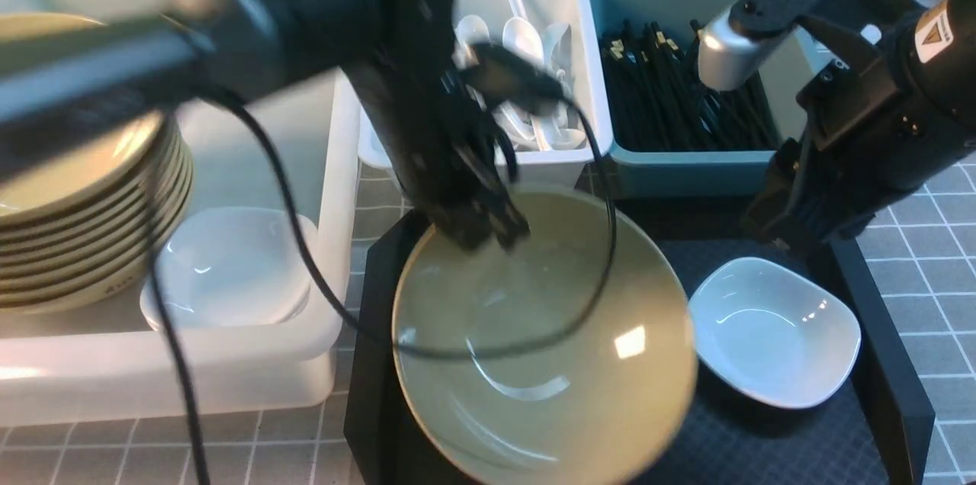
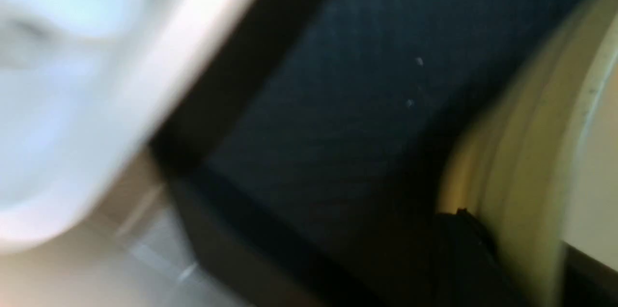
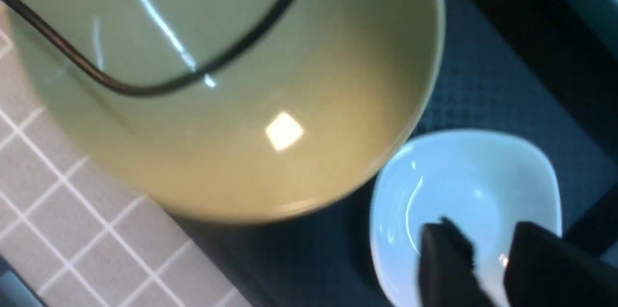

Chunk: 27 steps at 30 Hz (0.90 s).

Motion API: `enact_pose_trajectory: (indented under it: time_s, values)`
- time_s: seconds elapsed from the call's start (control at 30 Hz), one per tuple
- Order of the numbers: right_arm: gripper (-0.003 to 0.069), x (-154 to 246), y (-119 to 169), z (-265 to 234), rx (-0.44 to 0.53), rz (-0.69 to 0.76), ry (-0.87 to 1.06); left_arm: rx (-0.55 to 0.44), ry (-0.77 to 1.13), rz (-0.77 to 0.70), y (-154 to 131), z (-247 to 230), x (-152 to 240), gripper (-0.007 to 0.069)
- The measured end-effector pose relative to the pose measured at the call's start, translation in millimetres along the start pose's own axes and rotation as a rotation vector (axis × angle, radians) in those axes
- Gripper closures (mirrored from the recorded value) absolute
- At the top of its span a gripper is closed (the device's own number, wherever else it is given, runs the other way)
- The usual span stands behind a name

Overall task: On grey table put chopsticks spoon bowls plates into blue grey white boxes.
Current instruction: 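Grasp the large bowl on the tray by its rim, then place the tan bowl onto the bowl stack in the left bin with the left gripper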

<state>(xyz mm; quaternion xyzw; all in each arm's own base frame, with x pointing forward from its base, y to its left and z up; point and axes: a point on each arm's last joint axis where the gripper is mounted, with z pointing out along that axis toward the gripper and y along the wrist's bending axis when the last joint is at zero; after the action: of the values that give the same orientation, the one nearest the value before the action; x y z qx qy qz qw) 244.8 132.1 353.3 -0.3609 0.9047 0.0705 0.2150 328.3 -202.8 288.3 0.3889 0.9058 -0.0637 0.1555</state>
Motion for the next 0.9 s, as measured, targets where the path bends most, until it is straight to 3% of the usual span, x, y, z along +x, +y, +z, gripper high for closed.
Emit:
enact_pose_trajectory:
  time_s: [0.17, 0.33, 0.43, 0.6, 0.9]
  values:
    - [0.0621, -13, 9, -12, -0.092, -0.039, -0.098, -0.083, -0.194, -0.139, 42, -94, 17, 0.0617]
    - [0.0626, -26, 13, -32, -0.129, -0.082, -0.196, -0.156, -0.386, -0.445, 95, -191, 90, 0.0622]
    - [0.0626, -29, 13, -37, -0.127, -0.091, -0.215, -0.214, -0.458, -0.644, 123, -223, 144, 0.0622]
    - [0.0626, -29, 13, -37, -0.127, -0.107, -0.217, -0.273, -0.568, -0.958, 157, -238, 219, 0.0622]
    - [0.0624, -29, 13, -37, -0.126, -0.120, -0.218, -0.292, -0.594, -1.154, 204, -182, 260, 0.0622]
